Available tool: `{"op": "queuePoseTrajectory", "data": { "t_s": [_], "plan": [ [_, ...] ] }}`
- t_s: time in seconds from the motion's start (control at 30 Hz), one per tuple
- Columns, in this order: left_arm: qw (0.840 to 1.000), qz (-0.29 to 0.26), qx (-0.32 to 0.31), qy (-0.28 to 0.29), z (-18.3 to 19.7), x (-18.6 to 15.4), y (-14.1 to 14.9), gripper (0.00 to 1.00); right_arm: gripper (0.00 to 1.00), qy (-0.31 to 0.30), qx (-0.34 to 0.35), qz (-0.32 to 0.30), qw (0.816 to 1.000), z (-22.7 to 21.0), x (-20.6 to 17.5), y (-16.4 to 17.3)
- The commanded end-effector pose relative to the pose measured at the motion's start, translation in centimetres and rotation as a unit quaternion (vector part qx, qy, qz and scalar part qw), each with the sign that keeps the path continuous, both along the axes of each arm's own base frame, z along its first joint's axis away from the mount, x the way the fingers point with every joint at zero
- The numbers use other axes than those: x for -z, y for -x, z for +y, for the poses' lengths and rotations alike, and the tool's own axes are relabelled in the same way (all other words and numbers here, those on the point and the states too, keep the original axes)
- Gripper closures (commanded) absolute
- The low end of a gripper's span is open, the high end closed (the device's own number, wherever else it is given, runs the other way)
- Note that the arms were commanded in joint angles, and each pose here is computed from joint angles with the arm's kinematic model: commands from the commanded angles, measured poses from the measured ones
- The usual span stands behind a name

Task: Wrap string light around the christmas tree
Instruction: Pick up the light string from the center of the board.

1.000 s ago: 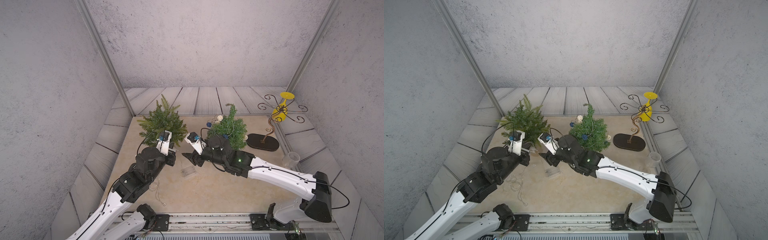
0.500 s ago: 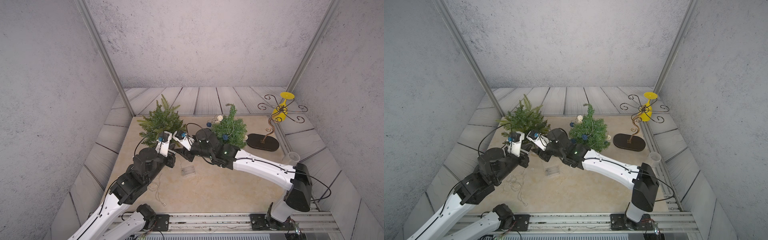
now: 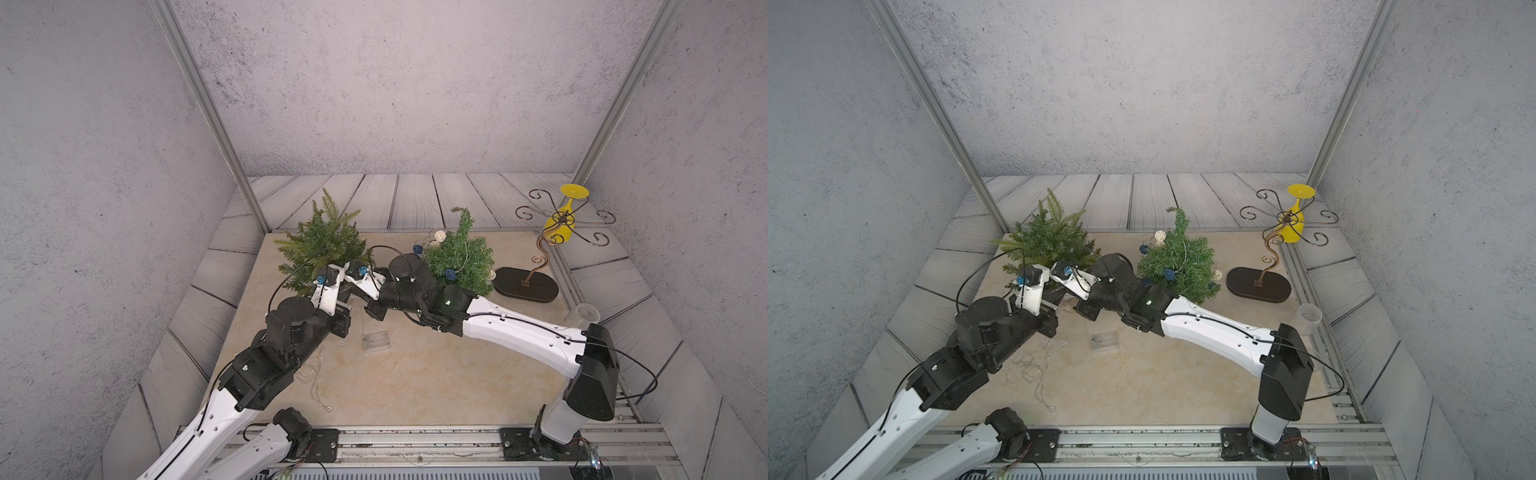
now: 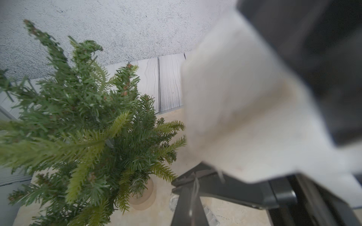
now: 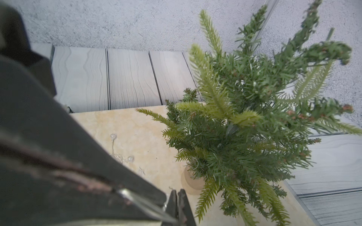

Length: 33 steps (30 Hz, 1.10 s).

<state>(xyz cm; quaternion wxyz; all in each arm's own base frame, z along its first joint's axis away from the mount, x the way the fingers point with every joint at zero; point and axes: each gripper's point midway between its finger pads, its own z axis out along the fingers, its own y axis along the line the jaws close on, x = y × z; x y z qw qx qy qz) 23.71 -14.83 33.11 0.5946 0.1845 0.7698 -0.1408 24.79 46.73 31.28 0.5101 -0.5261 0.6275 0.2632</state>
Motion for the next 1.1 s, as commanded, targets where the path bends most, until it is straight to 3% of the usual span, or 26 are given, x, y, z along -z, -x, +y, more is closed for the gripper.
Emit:
{"op": "queuePoseTrajectory", "data": {
  "t_s": [0.0, 0.03, 0.13, 0.33, 0.53, 0.67, 0.9, 1.07],
  "plan": [
    [0.999, -0.022, -0.029, 0.011, 1.4, -1.0, 0.0, 1.0, 1.0, -0.026, -0.002, -0.029, 0.999, -1.9, -4.1, 0.7],
    [0.999, -0.025, -0.04, 0.014, 1.8, -1.1, 0.0, 0.94, 1.0, -0.031, 0.002, -0.03, 0.999, -2.4, -4.7, 0.7],
    [0.998, -0.014, -0.056, 0.03, 2.8, -0.4, 0.6, 0.63, 1.0, -0.039, 0.003, -0.015, 0.999, -3.7, -5.5, 0.5],
    [0.991, -0.01, -0.085, 0.105, 5.1, 1.8, 2.6, 0.27, 1.0, -0.035, -0.02, 0.031, 0.999, -4.8, -5.5, 0.7],
    [0.991, 0.022, -0.033, 0.129, 2.5, 6.0, 2.6, 0.21, 1.0, -0.042, -0.032, 0.051, 0.997, -5.1, -5.5, 0.9],
    [0.993, 0.04, -0.039, 0.101, 1.9, 8.5, 1.6, 0.2, 1.0, -0.043, -0.041, 0.056, 0.997, -5.1, -5.8, 1.3],
    [0.995, -0.006, 0.007, 0.101, 0.1, 11.1, 1.1, 0.22, 1.0, -0.042, -0.052, 0.063, 0.996, -5.0, -6.3, 1.7],
    [0.997, 0.0, -0.052, 0.048, 1.2, 12.6, -0.9, 0.21, 1.0, -0.044, -0.054, 0.068, 0.995, -4.9, -6.2, 1.7]
  ]
}}
